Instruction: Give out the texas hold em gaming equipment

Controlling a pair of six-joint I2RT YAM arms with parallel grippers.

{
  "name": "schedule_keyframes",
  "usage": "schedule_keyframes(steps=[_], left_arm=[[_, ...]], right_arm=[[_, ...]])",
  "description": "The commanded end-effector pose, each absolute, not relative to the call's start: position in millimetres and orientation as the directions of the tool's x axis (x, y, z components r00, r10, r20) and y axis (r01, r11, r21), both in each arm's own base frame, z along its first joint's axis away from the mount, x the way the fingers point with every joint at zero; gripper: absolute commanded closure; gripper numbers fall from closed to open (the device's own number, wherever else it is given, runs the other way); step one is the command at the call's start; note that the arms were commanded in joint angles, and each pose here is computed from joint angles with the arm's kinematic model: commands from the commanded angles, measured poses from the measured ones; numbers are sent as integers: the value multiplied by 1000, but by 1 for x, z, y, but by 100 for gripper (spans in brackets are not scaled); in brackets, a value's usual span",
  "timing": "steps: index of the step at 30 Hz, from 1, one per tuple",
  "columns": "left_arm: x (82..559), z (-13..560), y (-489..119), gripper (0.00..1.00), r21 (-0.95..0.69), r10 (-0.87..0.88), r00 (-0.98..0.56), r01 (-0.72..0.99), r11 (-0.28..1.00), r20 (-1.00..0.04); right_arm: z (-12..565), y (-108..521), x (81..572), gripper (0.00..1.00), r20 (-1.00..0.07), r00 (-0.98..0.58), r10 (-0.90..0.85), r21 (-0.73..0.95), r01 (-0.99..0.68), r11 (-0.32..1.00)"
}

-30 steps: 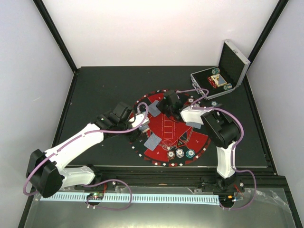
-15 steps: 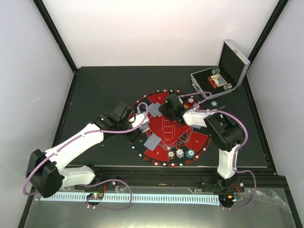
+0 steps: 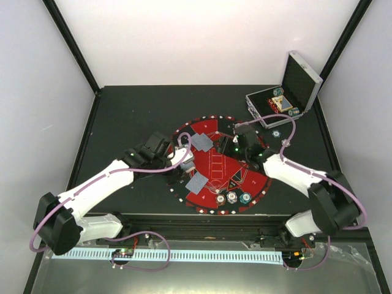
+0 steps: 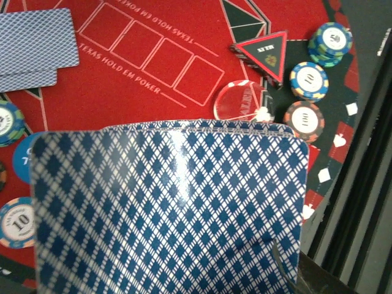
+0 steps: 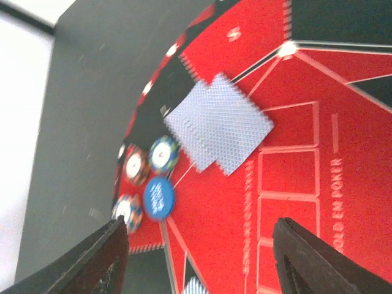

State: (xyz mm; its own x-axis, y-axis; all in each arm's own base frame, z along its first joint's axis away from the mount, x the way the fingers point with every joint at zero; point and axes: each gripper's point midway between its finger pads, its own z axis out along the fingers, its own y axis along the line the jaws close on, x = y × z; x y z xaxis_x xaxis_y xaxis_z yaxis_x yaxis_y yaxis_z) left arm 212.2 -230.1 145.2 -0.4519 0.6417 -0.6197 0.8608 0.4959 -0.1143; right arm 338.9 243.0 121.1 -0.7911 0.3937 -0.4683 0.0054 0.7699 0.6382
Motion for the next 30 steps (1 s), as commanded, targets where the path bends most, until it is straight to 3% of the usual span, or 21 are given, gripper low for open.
schedule_keyframes(steps=[1,5,9,19,30], left_arm=[[198,160,-249,61,-150,626,-387,905,398,-677],[185,157,-260,60,-172,644,-367,922,346,-671],[175,153,-267,60,-186,661,-352,932,310,-662],[167,149,-272,59,-192,681,-338,940,283,-650],[163,149,-275,59,-189,687,-325,945,268,-650]], right_arm=[[137,263,275,34,-511,-859,-13,611,-374,697],[162,277,216,34,-484,-861,-155,729,-495,472],[182,287,182,34,-468,-862,-195,816,-506,278],[192,296,173,34,-462,-858,-226,846,-502,177],[188,315,188,40,-446,-865,-229,854,-488,181]])
